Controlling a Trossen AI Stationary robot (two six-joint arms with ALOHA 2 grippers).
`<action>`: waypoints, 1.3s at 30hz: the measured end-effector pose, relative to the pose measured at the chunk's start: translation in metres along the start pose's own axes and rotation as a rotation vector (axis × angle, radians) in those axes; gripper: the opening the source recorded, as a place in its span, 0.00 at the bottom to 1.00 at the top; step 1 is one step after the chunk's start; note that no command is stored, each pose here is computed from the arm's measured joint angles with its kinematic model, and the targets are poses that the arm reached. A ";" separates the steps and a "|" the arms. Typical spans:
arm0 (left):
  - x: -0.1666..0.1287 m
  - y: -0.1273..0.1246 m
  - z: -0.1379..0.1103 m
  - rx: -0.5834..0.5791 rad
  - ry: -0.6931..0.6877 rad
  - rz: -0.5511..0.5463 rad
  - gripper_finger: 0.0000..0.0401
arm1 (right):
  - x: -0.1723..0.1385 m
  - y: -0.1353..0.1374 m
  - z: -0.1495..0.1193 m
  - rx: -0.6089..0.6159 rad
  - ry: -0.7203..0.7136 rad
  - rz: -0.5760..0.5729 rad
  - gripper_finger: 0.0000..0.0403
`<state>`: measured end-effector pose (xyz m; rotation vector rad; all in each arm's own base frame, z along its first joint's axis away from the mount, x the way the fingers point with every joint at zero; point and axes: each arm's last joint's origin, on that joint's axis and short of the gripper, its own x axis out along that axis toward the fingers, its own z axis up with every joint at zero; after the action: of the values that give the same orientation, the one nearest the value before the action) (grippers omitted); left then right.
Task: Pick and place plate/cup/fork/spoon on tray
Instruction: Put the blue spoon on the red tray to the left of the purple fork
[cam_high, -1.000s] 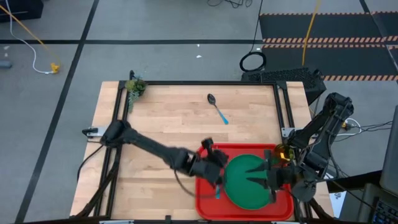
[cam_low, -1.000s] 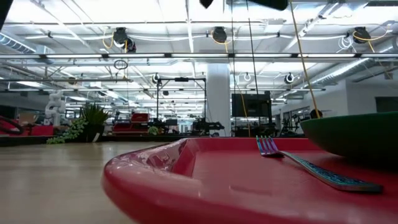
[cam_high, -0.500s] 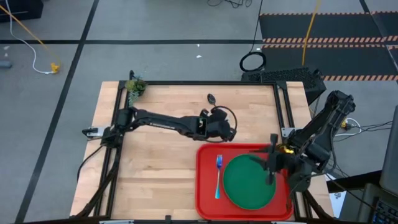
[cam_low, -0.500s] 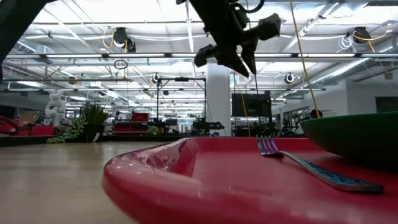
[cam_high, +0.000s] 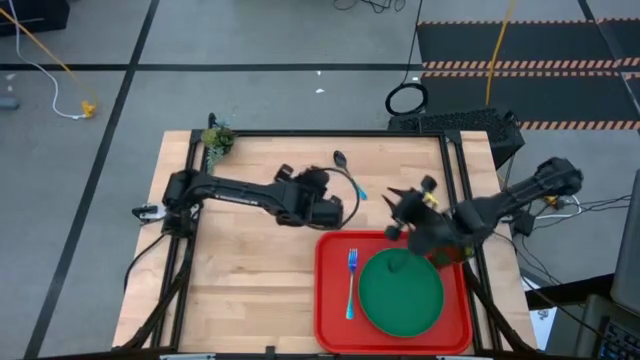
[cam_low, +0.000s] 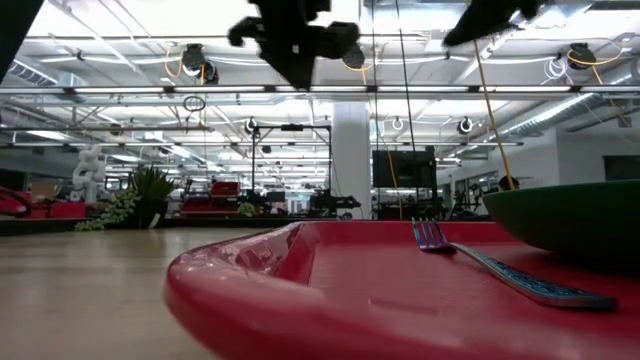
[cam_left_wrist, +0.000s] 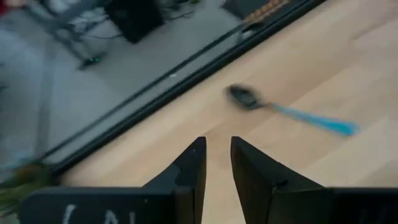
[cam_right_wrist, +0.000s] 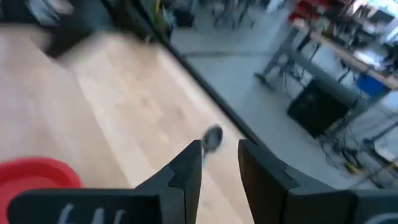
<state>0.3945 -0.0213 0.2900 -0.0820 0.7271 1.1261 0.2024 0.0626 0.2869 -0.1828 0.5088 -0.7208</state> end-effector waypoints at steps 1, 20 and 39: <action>-0.004 0.003 -0.004 0.012 0.003 0.026 0.19 | 0.011 -0.001 -0.002 0.010 0.023 0.017 0.25; 0.027 0.018 -0.045 0.043 0.066 0.125 0.19 | 0.159 -0.008 -0.072 0.158 0.362 0.197 0.39; 0.005 0.061 -0.061 -0.062 -0.009 0.087 0.19 | 0.204 0.009 -0.113 0.189 0.463 0.113 0.54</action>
<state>0.3148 -0.0147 0.2574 -0.0985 0.6929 1.2316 0.2808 -0.0661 0.1087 0.1952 0.8798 -0.6971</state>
